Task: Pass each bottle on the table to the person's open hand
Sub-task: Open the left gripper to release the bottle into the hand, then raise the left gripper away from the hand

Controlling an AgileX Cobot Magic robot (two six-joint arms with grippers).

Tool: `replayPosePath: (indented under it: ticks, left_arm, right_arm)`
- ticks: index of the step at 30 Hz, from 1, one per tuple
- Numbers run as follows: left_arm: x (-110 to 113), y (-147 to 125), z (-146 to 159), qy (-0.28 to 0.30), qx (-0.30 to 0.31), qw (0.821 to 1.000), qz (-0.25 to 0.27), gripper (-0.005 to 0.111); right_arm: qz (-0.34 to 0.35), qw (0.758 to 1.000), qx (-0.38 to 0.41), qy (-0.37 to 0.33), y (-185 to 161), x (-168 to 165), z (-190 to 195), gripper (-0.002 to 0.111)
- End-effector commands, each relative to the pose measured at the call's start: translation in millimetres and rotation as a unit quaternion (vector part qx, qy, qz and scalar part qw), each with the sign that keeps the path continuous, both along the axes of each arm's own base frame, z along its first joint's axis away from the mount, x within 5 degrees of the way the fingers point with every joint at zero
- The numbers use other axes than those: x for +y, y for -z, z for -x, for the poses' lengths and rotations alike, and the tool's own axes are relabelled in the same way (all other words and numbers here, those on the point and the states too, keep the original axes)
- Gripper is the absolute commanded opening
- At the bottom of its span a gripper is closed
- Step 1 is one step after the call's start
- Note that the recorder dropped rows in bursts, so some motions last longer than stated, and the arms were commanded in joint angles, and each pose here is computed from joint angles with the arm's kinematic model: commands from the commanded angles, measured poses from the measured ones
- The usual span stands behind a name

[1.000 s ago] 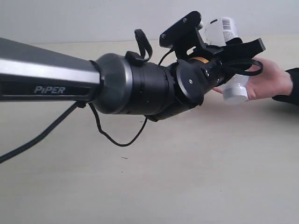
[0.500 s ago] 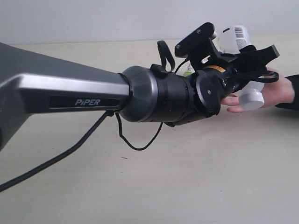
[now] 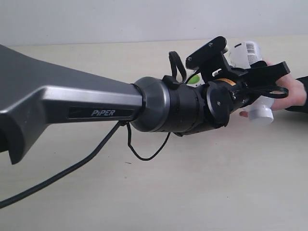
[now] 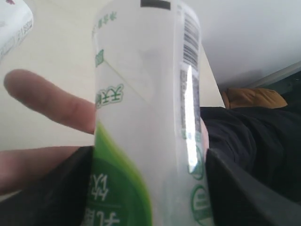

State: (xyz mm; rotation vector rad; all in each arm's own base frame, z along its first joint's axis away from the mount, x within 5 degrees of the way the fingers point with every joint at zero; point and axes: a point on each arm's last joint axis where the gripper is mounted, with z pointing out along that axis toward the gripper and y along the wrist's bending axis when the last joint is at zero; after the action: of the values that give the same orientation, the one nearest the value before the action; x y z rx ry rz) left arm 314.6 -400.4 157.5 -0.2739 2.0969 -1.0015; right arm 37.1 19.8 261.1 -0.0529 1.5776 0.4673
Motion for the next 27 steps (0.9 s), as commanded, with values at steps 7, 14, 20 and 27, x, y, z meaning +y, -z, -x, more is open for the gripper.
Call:
replayPosePath:
  ticks: [7, 14, 20, 27]
  left_arm:
    - [-2.9, -0.7, 2.1, 0.011, -0.004, 1.0, -0.003, 0.07]
    - [-1.9, -12.7, 2.6, 0.014, -0.007, 1.0, 0.006, 0.07]
    - [4.5, -19.9, -2.4, 0.025, 0.013, 1.0, 0.008, 0.07]
    - [8.5, -30.2, -4.3, 0.039, 0.007, 0.999, 0.0, 0.07]
  right_arm:
    - [0.005, 1.0, -0.005, 0.001, 0.3, -0.3, 0.4, 0.0]
    - [0.005, 1.0, -0.005, 0.001, 0.3, -0.3, 0.4, 0.0]
    - [0.005, 1.0, -0.005, 0.001, 0.3, -0.3, 0.4, 0.0]
    - [0.005, 1.0, -0.005, 0.001, 0.3, -0.3, 0.4, 0.0]
